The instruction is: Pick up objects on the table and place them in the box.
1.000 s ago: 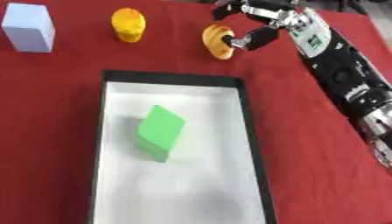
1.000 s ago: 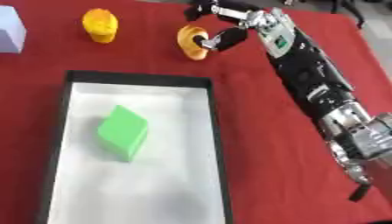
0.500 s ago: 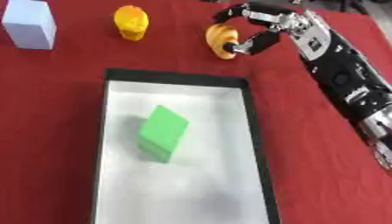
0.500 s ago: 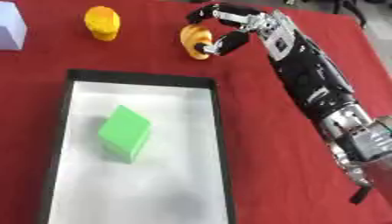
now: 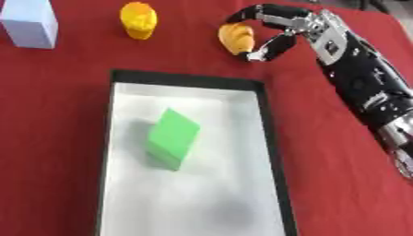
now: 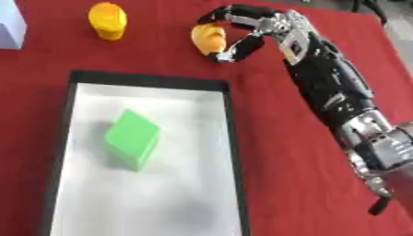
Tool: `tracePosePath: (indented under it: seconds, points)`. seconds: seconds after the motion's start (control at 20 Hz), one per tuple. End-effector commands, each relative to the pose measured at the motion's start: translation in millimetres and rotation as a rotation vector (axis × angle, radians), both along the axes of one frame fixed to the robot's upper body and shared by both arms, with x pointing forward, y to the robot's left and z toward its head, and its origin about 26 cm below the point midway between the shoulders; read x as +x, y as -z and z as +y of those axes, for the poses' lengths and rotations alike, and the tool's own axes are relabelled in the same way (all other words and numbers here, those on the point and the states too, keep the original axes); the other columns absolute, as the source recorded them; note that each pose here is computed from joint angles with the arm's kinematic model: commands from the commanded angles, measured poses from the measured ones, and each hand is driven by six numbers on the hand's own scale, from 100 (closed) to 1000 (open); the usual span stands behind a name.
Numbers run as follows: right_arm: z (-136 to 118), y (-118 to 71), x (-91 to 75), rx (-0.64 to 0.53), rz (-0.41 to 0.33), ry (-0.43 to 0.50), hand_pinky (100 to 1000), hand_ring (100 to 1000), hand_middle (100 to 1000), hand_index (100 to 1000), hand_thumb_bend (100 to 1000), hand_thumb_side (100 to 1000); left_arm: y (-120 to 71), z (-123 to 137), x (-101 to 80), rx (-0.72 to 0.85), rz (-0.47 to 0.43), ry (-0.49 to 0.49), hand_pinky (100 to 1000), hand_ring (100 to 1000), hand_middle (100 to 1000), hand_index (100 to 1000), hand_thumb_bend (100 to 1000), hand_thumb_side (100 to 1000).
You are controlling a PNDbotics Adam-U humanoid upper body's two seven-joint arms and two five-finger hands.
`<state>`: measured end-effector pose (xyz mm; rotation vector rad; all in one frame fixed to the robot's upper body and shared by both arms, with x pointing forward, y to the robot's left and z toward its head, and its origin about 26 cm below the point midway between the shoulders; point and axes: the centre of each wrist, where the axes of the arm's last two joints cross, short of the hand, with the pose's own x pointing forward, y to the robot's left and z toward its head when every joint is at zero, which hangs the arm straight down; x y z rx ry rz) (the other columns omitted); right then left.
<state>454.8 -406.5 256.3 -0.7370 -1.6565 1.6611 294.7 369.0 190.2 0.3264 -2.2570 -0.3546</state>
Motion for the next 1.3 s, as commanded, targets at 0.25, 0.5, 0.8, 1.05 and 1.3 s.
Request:
tracePosePath:
  seconds: [0.25,0.5,0.8,1.05,1.3]
  points:
    - [-16,-9.3,-6.2,-0.05,0.003,0.031,871,774,803,932,367,230,-5.8,1,-1.8,0.024,-0.013,-0.003,830,776,713,790,100,754]
    - [-18,-7.4,-9.2,0.003,0.0,0.037,857,736,754,887,279,249,-5.2,0,-2.0,0.027,-0.013,-0.004,830,776,713,790,100,755]
    - [-16,-9.0,-10.4,0.056,-0.001,0.031,852,718,728,855,167,245,-3.6,0,-2.5,0.031,-0.007,-0.007,832,776,713,790,100,755]
    - [-14,-11.4,-11.2,0.071,0.009,0.024,849,708,700,831,124,247,-1.9,1,-3.3,0.034,0.0,-0.01,833,775,714,790,100,753]
    - [-12,-19.2,-12.9,0.106,-0.018,0.002,858,712,693,825,100,225,-0.2,2,-4.0,0.034,0.006,-0.011,834,775,714,791,100,748]
